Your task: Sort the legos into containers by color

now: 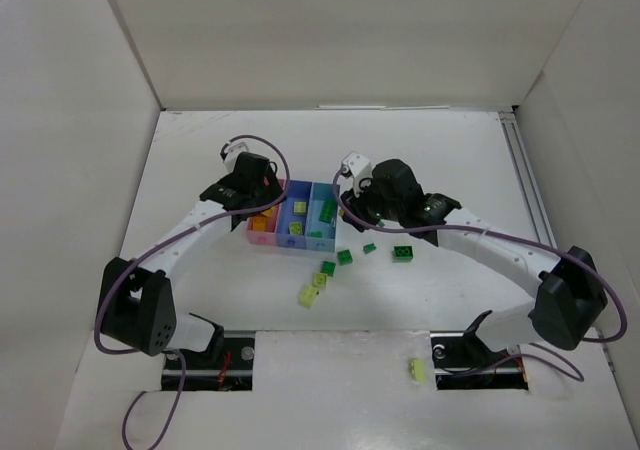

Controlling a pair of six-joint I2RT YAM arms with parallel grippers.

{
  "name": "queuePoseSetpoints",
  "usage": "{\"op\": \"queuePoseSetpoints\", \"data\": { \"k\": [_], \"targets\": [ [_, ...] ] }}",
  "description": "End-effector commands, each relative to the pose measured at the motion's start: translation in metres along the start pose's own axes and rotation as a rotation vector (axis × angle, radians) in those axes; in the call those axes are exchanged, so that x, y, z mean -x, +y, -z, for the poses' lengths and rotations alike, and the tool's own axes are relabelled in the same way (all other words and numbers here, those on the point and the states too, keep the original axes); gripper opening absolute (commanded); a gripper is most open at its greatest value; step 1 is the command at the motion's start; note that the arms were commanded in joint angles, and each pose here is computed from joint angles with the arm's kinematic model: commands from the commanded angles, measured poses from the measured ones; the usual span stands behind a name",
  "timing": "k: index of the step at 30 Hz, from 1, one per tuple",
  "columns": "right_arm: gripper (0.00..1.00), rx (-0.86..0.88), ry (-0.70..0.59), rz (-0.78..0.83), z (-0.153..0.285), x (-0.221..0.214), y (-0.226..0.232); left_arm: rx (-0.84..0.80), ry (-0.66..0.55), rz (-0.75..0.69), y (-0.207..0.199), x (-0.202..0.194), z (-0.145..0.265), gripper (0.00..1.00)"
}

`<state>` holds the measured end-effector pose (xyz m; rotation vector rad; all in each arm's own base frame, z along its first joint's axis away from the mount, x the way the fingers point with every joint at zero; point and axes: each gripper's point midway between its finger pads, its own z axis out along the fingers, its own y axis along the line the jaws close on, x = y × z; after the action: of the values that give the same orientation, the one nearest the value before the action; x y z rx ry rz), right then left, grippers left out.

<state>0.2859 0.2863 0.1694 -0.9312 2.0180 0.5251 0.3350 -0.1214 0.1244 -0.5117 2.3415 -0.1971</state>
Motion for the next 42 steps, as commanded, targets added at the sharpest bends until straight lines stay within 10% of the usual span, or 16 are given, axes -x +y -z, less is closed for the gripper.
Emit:
{"op": "queuePoseSetpoints", "data": {
  "k": [1, 7, 15, 26, 38, 42],
  "targets": [
    [0.02, 0.042, -0.122, 0.021, 0.003, 0.047, 0.007, -0.017, -0.065, 0.017, -0.004, 0.024, 0.011, 0.78],
    [0.04, 0.134, -0.130, 0.071, -0.017, 0.063, 0.018, -0.037, -0.101, 0.073, 0.000, 0.035, 0.036, 1.00],
    [0.06, 0.210, -0.164, 0.146, -0.070, 0.101, 0.037, 0.067, -0.275, 0.365, 0.064, 0.064, 0.100, 1.00],
    [0.18, 0.199, -0.161, 0.154, -0.161, 0.129, 0.066, 0.043, -0.261, 0.358, 0.085, 0.039, 0.126, 1.00],
    [0.81, 0.170, -0.174, 0.121, -0.159, 0.141, 0.062, -0.029, -0.274, 0.292, 0.078, 0.041, 0.138, 1.00],
    [0.87, 0.113, -0.220, 0.110, -0.125, 0.160, 0.054, -0.089, -0.266, 0.244, 0.066, 0.043, 0.139, 1.00]
  ]
}}
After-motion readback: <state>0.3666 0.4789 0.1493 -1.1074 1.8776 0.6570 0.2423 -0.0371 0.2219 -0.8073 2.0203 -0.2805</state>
